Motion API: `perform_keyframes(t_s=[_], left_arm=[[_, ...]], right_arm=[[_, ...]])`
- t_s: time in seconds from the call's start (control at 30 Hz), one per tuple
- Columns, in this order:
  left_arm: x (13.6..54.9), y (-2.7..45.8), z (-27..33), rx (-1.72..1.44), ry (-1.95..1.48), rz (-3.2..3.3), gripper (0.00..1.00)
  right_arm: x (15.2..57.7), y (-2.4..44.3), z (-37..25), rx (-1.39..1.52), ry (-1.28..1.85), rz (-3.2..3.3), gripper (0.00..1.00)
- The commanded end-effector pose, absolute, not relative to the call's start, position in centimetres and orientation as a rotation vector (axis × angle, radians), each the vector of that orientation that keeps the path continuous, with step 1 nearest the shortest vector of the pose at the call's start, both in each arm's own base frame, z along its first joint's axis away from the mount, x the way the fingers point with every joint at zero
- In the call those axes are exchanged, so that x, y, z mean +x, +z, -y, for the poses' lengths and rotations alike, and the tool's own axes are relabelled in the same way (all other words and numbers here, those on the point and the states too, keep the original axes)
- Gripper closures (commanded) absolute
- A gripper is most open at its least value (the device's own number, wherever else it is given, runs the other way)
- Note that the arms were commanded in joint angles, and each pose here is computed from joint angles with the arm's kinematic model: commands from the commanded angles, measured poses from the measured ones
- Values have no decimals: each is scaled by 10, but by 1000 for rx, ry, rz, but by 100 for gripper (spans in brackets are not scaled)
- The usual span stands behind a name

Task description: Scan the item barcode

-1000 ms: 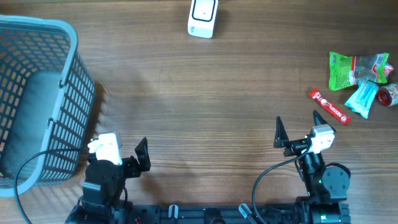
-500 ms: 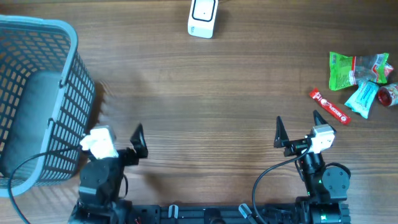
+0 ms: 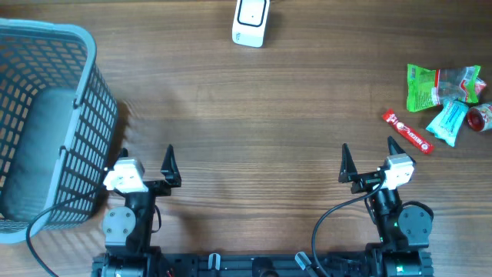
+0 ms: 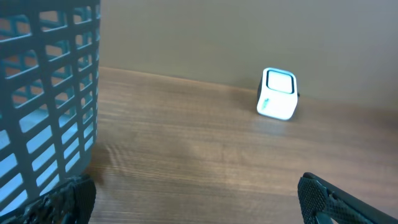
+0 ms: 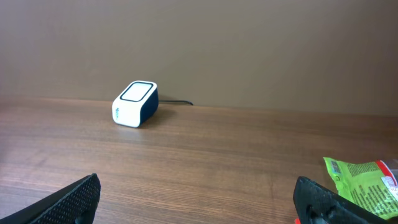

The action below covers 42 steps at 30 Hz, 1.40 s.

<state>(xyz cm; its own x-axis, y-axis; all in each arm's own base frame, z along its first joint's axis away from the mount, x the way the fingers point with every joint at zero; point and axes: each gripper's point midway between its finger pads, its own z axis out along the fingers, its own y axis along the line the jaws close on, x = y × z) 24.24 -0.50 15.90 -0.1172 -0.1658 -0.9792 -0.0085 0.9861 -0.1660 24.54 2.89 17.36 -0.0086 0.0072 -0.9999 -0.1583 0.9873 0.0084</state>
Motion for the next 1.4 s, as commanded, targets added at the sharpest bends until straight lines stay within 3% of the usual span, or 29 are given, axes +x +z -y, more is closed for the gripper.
perform_keyframes(t_s=[0.0,0.23,1.37], left_arm=[[243,156,7,-49,-79,-1686,0],[243,157,1,-186,-150,-1672,0],[243,157,6,-160,-176,-1669,0]], right_arm=[[245,176,-27,-94,135,-1564,0],[245,176,-27,-94,134,-1564,0],[245,176,-27,-94,135,-1564,0]])
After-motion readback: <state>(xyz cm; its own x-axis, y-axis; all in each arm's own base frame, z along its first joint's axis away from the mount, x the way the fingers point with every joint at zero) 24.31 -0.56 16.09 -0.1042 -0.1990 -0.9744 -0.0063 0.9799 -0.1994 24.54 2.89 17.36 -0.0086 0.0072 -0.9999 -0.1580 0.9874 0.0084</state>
